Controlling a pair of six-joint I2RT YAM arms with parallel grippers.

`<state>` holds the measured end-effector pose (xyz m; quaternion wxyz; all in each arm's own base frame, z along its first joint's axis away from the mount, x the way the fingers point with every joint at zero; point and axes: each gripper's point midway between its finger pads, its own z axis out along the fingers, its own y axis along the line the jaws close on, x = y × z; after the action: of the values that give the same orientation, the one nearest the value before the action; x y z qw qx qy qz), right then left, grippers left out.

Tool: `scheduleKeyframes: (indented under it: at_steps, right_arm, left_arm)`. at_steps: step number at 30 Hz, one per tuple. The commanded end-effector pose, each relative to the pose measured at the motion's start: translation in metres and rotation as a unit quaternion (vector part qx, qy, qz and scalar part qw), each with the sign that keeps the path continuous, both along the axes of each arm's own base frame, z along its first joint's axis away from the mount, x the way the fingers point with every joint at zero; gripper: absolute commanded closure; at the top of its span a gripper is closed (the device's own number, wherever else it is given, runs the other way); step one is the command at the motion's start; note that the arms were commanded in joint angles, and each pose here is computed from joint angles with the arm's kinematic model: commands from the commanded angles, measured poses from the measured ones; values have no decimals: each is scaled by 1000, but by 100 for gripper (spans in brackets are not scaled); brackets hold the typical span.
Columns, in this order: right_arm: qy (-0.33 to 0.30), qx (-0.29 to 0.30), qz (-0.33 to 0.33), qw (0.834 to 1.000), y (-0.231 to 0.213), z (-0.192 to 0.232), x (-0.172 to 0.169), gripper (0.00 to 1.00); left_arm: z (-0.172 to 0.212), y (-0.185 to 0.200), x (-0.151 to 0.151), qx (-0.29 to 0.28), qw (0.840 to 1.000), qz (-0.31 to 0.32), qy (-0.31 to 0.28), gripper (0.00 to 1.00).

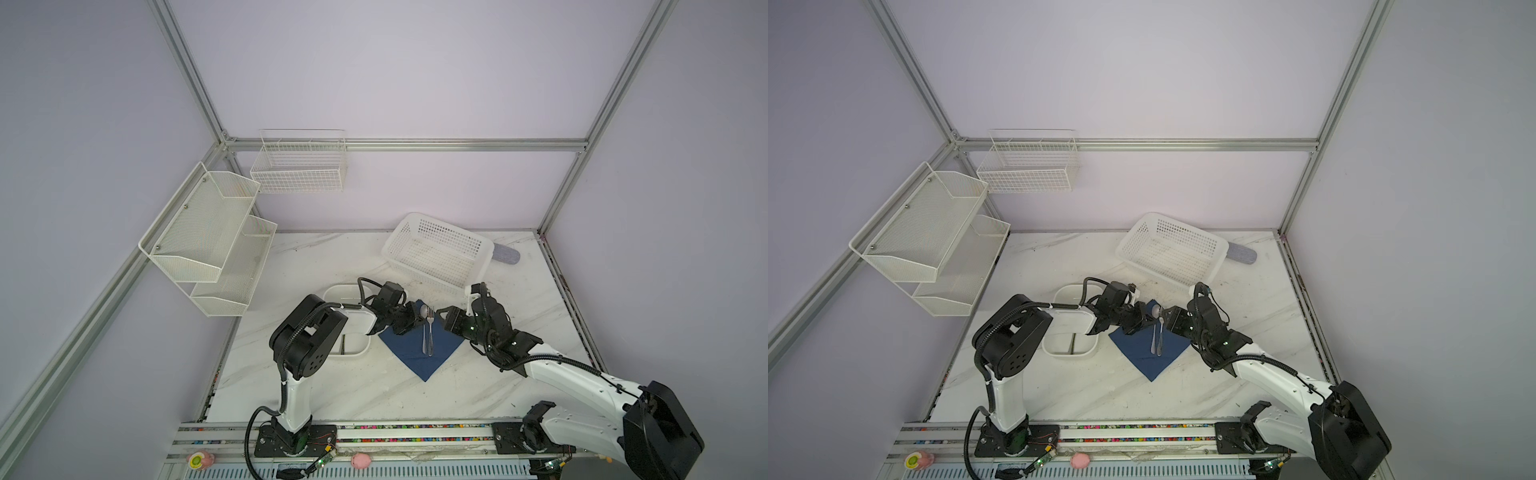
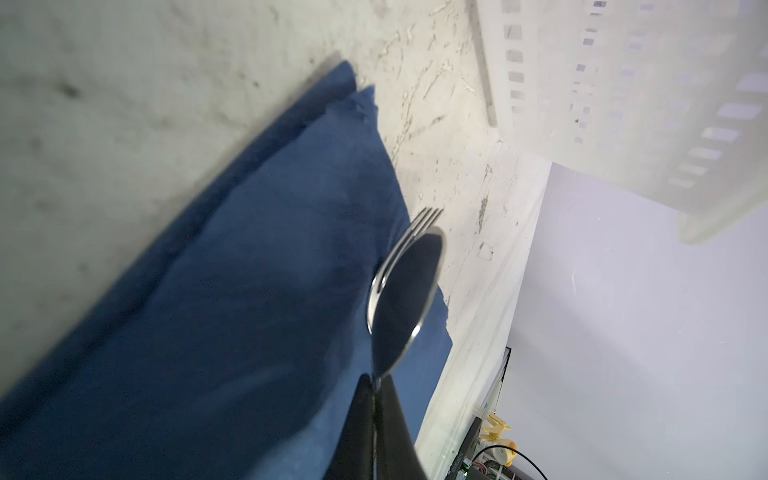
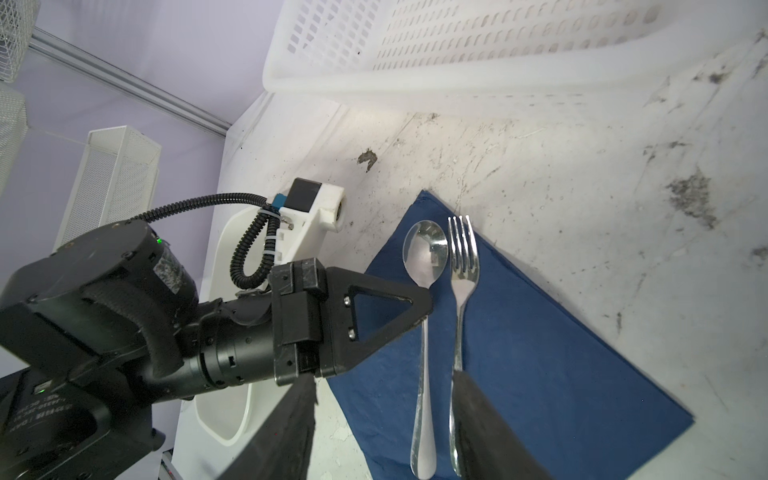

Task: Place the utensils on the paper napkin and roll it up
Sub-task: 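Lower the spoon onto the napkin beside the fork with the left gripper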

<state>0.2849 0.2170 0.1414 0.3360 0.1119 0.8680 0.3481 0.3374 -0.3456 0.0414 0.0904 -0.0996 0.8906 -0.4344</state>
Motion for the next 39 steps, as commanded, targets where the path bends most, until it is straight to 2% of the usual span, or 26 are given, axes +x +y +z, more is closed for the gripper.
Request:
scheduleKeyframes:
  at_steps: [1, 9, 25, 28, 32, 39]
  right_arm:
    - [-5, 6, 4, 1000, 4, 3, 3, 45]
    - [-6, 8, 8, 1000, 5, 4, 3, 45]
    - [-2, 8, 7, 1000, 5, 2, 3, 45]
    - [-2, 8, 8, 1000, 6, 2, 4, 45]
    - [-1, 8, 5, 1000, 5, 3, 4, 45]
    - [0, 14, 2, 1000, 5, 4, 3, 45]
  left_arm:
    - [-9, 6, -8, 11, 1000, 4, 7, 98]
    - [-10, 7, -8, 17, 1000, 6, 5, 96]
    - [-4, -2, -4, -9, 1000, 2, 1, 94]
    - [-5, 0, -5, -5, 1000, 5, 3, 92]
    - [-10, 8, -6, 16, 1000, 20, 11, 83]
    - [-9, 10, -6, 30, 999, 21, 15, 83]
